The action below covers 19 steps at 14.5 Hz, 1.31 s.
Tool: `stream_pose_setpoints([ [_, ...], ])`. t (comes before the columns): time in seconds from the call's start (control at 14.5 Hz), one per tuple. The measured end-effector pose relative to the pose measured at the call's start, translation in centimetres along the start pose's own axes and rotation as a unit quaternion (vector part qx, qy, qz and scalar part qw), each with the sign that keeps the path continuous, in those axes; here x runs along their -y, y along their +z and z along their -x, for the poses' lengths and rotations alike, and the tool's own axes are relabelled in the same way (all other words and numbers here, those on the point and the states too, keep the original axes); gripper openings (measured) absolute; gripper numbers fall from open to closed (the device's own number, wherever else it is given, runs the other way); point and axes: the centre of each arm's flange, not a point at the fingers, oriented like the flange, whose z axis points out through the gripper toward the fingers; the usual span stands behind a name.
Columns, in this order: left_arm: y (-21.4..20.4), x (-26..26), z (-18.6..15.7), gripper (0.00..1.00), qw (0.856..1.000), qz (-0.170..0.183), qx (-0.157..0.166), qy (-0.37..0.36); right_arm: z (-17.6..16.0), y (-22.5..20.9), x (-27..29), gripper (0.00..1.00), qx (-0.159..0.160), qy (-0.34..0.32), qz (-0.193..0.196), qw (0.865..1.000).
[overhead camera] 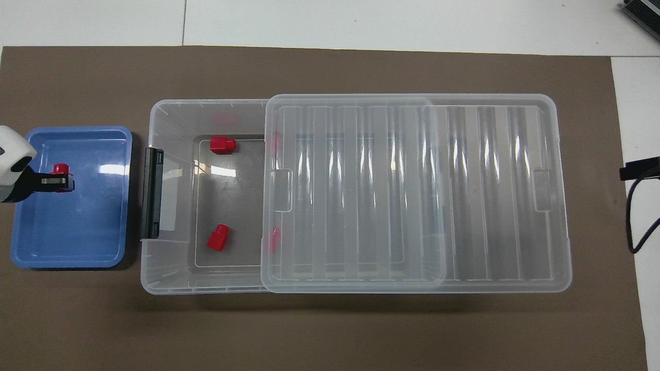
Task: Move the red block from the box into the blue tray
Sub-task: 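Lower the red block into the blue tray with the left gripper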
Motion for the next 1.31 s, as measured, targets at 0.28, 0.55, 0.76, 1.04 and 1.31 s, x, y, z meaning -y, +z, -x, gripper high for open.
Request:
stream_pose_setpoints([
  [0.28, 2.9, -0.1, 0.1, 0.34, 1.000, -0.002, -0.001, 0.001, -0.6, 3.4, -0.5, 0.48, -0.007, -0.024, 0.004, 1.000],
  [0.55, 4.9, -0.2, 0.3, 0.34, 1.000, -0.004, -0.006, 0.002, -1.6, 7.3, -0.3, 0.07, -0.003, -0.034, 0.003, 0.999],
  [0.76, 7.0, -0.4, 0.8, 0.34, 1.000, -0.005, -0.006, 0.002, -2.0, 8.9, 0.2, 0.01, 0.001, -0.055, -0.022, 0.998],
  [1.04, 9.8, -0.5, 0.8, 0.34, 1.000, -0.008, -0.006, 0.002, -2.4, 10.5, 1.3, 0.01, -0.002, -0.068, -0.036, 0.997],
  [1.31, 11.0, -0.5, 0.6, 0.34, 1.000, -0.010, -0.010, 0.002, -2.5, 11.5, 2.7, 0.01, -0.002, -0.072, -0.049, 0.996],
])
